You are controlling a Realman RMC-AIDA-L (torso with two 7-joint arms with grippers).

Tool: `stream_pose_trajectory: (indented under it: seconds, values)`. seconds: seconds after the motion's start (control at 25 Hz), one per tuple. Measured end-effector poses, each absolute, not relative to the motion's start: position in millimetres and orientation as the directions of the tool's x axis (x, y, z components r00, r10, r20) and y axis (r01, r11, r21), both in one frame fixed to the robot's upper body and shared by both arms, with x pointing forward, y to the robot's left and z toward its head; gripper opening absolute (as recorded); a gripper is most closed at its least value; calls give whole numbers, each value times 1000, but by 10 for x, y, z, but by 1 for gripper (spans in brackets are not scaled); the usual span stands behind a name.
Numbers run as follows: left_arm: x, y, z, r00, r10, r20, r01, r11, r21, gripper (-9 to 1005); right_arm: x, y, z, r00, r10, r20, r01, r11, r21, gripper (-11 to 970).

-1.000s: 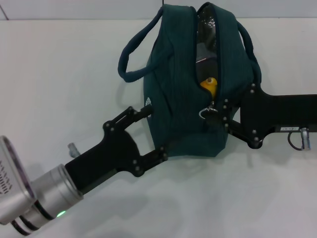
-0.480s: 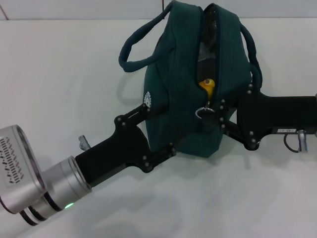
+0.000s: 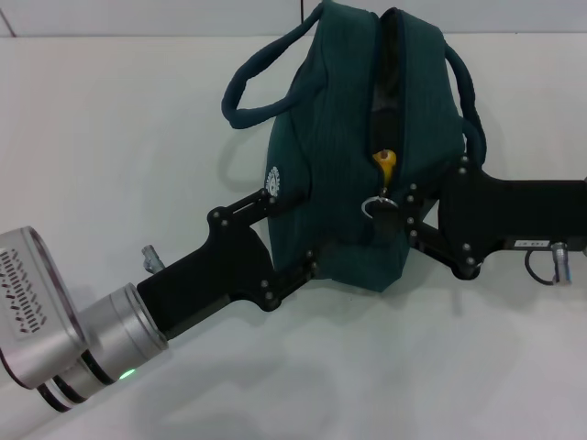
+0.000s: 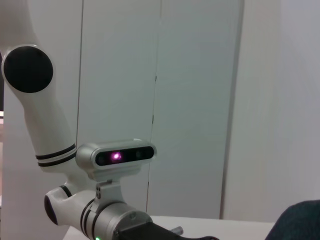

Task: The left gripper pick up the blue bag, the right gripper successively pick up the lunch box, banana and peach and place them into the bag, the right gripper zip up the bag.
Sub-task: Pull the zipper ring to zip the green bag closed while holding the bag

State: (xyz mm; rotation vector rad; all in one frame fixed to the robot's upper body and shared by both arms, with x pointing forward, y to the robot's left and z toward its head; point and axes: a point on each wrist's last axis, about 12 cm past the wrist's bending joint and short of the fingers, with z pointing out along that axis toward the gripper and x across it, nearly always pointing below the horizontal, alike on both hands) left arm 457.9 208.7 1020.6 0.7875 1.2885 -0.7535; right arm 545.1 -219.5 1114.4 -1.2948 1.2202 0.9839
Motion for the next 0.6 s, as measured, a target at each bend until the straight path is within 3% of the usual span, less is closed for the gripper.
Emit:
stream_pose_trajectory:
  seconds: [0.6]
  values:
    - [4629, 2098, 10192, 123, -24, -992, 824, 559, 89, 515, 5377, -2241, 11115, 118, -85, -989, -988, 91, -126, 22]
